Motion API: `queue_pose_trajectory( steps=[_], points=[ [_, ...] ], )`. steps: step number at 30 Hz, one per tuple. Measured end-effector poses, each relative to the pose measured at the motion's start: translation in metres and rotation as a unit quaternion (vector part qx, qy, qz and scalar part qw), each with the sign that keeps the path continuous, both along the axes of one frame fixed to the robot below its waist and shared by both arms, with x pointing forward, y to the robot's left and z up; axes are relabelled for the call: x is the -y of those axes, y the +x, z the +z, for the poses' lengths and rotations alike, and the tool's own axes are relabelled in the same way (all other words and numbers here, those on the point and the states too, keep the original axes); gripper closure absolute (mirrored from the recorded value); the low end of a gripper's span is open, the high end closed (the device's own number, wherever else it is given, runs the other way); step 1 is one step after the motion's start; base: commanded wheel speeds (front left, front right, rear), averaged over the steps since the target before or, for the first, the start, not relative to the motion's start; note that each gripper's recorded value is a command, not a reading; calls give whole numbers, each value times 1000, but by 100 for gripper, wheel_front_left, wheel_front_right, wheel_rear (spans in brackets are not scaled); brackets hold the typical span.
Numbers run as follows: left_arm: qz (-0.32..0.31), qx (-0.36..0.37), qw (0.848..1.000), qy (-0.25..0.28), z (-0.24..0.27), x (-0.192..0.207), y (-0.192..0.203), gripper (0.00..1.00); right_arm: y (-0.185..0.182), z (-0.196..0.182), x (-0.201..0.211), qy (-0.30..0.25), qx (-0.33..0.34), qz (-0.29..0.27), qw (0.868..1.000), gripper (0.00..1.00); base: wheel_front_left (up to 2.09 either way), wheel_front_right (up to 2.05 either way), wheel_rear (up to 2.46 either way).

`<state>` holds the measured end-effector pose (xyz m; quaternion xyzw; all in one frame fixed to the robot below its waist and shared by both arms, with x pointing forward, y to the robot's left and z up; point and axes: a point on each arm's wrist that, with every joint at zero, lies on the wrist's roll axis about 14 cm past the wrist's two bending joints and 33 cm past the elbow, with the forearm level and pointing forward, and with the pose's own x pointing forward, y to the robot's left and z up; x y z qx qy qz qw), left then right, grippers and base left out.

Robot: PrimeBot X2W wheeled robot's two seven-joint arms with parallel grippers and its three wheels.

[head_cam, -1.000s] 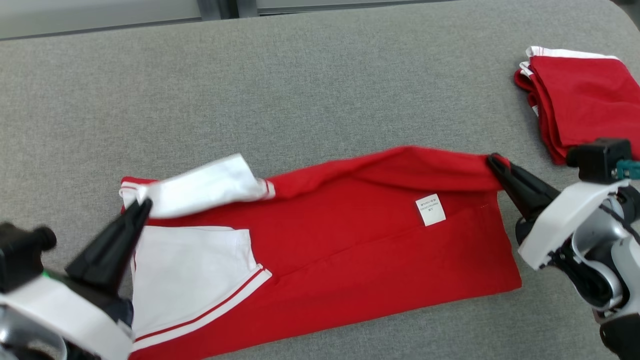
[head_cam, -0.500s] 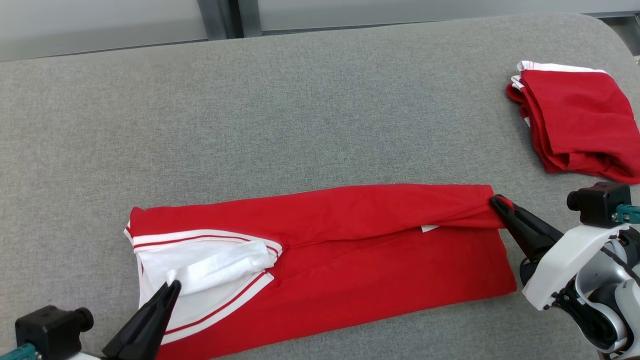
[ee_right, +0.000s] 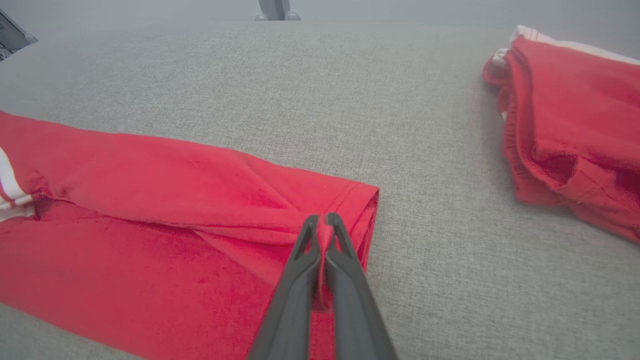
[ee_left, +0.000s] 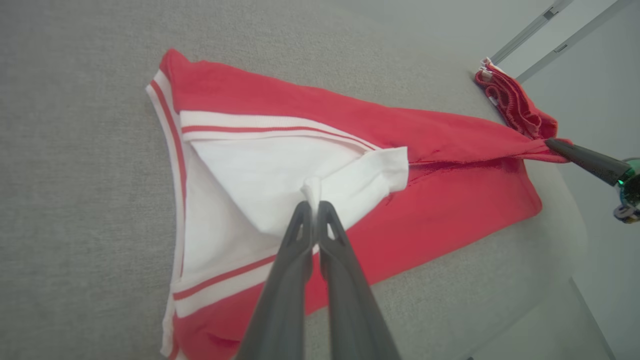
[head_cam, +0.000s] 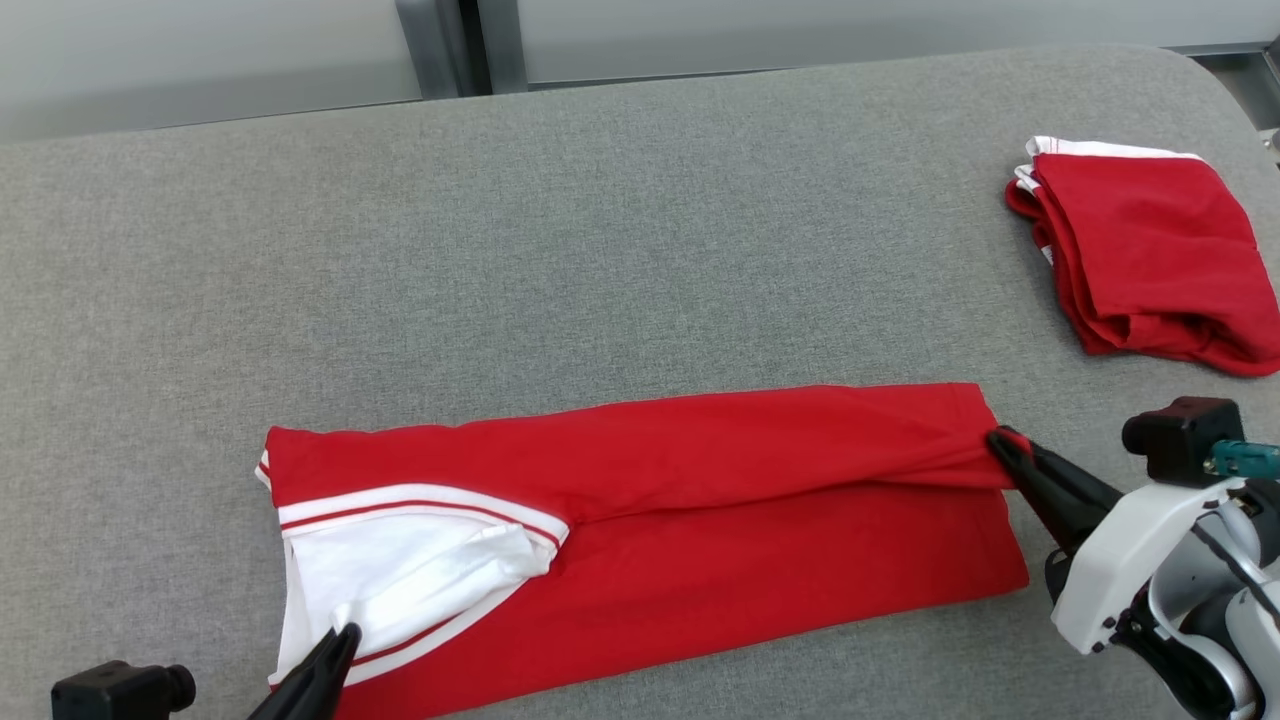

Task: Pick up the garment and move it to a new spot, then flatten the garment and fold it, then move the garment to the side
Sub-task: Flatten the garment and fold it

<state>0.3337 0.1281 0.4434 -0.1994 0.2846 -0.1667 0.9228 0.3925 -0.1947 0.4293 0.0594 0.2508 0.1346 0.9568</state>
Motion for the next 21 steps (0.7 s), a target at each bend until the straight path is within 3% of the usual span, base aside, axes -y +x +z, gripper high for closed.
queue_pose_trajectory(
  steps=[1,2,3,4,5,6,12,21],
  points=[
    [-2,-15,1000,0,-6,0,-6,100,-3,-2,-2,-4,-2,5,1000,33,0,0,0],
    [-3,-16,1000,1,-7,1,-7,100,-5,-3,-3,-5,-5,9,1000,6,0,0,0],
    [-3,-17,1000,1,-8,0,-7,86,-7,-4,-4,-6,-6,12,1000,0,0,0,0],
    [-6,-21,1000,2,-9,1,-9,62,-9,-5,-5,-6,-6,13,1000,0,0,0,0],
    [-9,-23,1000,1,-10,2,-11,36,-11,-5,-5,-7,-6,15,1000,0,0,0,0],
    [-10,-25,1000,1,-10,3,-12,2,-12,-5,-5,-9,-5,17,1000,0,0,0,0],
    [-13,-36,999,4,-14,4,-19,0,-27,-7,-1,0,-7,10,1000,0,0,0,0],
    [36,-13,999,34,-13,-19,-8,0,-38,0,19,19,10,-39,999,0,0,0,0]
  ],
)
